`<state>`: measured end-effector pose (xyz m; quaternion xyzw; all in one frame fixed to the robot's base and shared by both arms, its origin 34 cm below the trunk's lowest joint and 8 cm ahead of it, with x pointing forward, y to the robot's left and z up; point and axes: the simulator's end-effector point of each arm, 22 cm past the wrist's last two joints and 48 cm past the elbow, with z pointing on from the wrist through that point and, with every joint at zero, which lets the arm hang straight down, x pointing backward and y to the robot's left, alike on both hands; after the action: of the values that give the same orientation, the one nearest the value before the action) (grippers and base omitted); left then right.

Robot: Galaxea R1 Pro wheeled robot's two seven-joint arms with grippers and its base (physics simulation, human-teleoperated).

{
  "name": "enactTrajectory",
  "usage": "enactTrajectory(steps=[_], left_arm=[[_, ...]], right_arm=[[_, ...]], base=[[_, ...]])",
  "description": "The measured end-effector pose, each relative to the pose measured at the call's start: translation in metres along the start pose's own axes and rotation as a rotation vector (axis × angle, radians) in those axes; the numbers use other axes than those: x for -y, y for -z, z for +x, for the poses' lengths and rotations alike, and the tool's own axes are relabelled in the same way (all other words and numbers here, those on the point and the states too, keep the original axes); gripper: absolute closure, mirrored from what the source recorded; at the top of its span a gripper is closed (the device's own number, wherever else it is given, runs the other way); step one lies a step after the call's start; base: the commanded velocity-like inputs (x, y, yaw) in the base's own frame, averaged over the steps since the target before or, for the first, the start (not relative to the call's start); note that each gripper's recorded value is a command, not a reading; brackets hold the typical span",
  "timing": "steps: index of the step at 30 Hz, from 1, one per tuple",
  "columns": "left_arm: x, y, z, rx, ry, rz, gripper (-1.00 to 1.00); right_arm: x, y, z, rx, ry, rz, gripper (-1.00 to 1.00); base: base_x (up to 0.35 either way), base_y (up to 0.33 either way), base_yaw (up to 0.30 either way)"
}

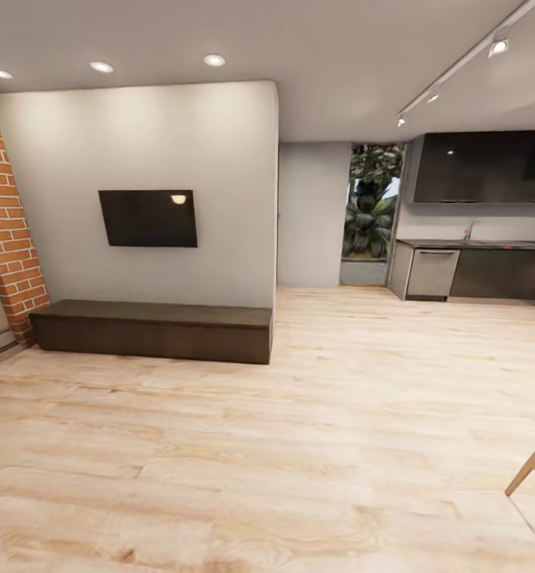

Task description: In the kitchen, take the popcorn bag from the countertop, put it into the microwave, and heat it until the popcorn is cooked so the cooked popcorn ends up inside the bag.

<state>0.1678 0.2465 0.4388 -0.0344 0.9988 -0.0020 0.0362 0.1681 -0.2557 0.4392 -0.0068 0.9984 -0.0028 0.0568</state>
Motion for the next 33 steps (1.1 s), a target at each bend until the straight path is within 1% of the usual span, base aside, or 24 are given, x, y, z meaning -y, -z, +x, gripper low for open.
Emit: enactTrajectory(steps=[18,33], left_arm=[[0.0,0.0,0.0,0.0,0.0,0.0,-1.0],[0.0006,0.0,0.0,0.0,0.0,0.001,-1.0]], right_arm=[[0.0005,0.0,-0.0014,0.006,-0.003,0.001,-1.0],[-0.0011,0.0,-0.0013,0.006,-0.004,-0.001,-1.0]], base=[[0.323,0.0,-0.007],[0.323,0.0,-0.235]])
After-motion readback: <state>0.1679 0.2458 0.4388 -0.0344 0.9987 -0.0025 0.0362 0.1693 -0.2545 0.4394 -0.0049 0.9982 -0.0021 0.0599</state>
